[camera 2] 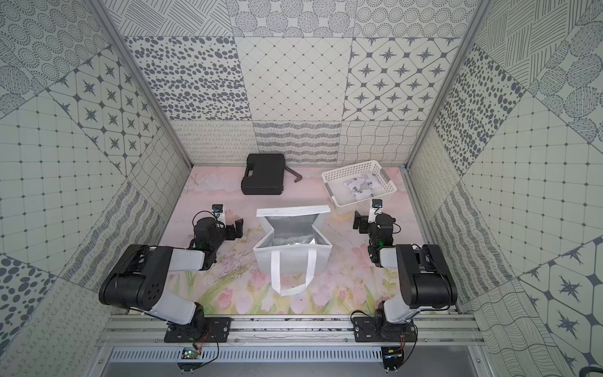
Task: Place the ice pack in the delivery bag
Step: Adjust the bin at the center of the board, then adjust the delivery bag at the center of the board.
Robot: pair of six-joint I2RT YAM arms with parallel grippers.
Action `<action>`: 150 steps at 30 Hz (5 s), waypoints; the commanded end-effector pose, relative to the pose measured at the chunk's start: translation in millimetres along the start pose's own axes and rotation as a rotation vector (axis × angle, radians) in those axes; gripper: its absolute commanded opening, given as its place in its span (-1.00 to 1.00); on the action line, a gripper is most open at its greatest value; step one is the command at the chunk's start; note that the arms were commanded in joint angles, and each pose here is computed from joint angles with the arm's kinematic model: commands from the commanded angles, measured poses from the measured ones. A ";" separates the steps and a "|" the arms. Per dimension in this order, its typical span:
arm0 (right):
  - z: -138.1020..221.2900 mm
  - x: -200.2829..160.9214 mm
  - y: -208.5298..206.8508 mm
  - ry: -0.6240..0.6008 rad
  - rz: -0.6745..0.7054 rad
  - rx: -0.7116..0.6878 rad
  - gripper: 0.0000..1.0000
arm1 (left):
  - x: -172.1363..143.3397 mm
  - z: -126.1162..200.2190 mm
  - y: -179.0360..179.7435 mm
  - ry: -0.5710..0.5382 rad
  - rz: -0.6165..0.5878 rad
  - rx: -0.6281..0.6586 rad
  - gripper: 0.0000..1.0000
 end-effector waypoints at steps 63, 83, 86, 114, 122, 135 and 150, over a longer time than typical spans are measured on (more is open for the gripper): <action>94.2 167.9 19.9 0.081 -0.360 -0.010 0.97 | 77.4 287.7 -193.2 0.647 0.085 0.043 0.47; 133.1 146.1 24.7 0.102 -0.322 0.008 0.97 | 82.2 214.4 -252.2 0.594 -0.052 0.206 0.40; 134.5 145.6 27.8 0.110 -0.317 0.019 0.97 | 79.2 204.7 -253.9 0.602 -0.050 0.217 0.32; 71.9 161.8 64.6 0.312 -0.184 0.073 0.97 | 112.5 179.6 -184.4 0.471 0.127 0.230 -1.00; -59.3 131.2 8.1 0.503 -0.335 0.006 0.36 | 113.2 176.7 -183.5 0.498 0.123 0.199 -1.00; -163.7 86.3 -57.5 0.643 -0.377 -0.120 0.37 | 116.0 167.2 -179.4 0.516 0.118 0.203 -1.00; -57.7 38.6 -28.4 0.726 -0.457 -0.114 0.36 | 123.9 146.6 -182.9 0.535 0.110 0.183 -1.00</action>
Point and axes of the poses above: each gripper's point midway between its finger pads, its own z axis back along the fingers, its own y axis along the line the jaws close on, x = y × z, the point moved 5 cm from there along z, back along the fingers, and after that the axes turned 14 degrees about z, right-handed, at the moved point
